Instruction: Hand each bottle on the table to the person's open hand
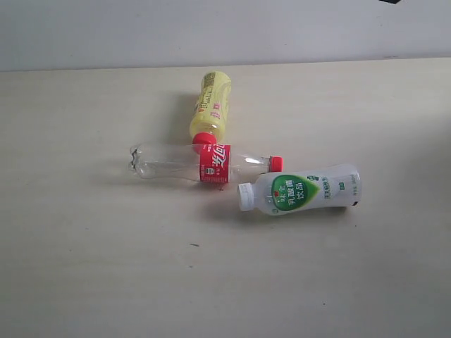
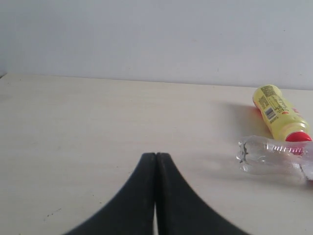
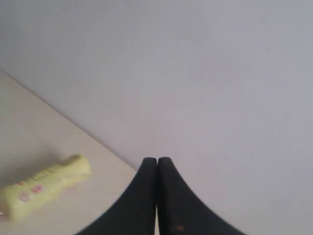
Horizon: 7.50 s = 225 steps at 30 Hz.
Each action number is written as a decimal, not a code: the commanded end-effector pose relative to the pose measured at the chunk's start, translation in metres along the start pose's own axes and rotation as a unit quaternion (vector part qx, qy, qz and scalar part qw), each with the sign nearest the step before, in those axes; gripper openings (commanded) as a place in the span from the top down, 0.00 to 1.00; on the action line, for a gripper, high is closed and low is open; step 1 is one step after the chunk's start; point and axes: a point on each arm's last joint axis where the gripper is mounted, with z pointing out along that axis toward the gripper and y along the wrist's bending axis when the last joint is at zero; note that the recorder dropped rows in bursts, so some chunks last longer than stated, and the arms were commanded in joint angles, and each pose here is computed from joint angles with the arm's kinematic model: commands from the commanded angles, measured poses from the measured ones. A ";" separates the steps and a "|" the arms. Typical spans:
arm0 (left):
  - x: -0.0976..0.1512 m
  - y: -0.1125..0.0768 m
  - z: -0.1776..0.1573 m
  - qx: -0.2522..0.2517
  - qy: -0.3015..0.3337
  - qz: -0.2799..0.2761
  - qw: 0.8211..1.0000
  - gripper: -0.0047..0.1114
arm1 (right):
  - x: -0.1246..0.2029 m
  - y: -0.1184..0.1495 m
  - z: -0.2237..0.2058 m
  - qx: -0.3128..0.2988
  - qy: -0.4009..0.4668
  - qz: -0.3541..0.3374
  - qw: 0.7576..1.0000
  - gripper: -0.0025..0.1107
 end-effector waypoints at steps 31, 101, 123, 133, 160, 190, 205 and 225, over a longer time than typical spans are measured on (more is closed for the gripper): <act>-0.001 0.000 -0.001 0.002 -0.004 0.000 1.000 0.96 | 0.020 0.024 0.044 -0.231 0.435 -0.128 0.861 0.88; -0.001 0.000 -0.001 0.002 -0.004 0.000 1.000 0.96 | 0.063 0.097 0.091 -0.359 0.460 -0.178 0.792 0.34; -0.001 0.000 -0.001 0.002 -0.004 0.000 1.000 0.96 | 0.106 0.104 0.104 -0.349 0.468 -0.248 0.773 0.34; -0.001 0.000 -0.001 0.002 -0.004 0.000 1.000 0.96 | 0.136 0.113 0.120 -0.357 0.491 -0.270 0.748 0.34; -0.001 0.000 -0.001 0.002 -0.004 0.000 1.000 0.96 | 0.139 0.115 0.126 -0.351 0.479 -0.270 0.758 0.34; -0.001 0.000 -0.001 0.002 -0.004 0.000 1.000 0.96 | 0.182 0.132 0.142 -0.372 0.510 -0.264 0.729 0.35; -0.001 0.000 -0.001 0.002 -0.004 0.000 1.000 0.96 | 0.168 0.122 0.107 -0.395 0.623 -0.220 0.638 0.98; -0.001 0.000 -0.001 0.002 -0.004 0.000 1.000 0.96 | 0.048 0.013 0.097 -0.065 0.557 0.094 0.823 0.98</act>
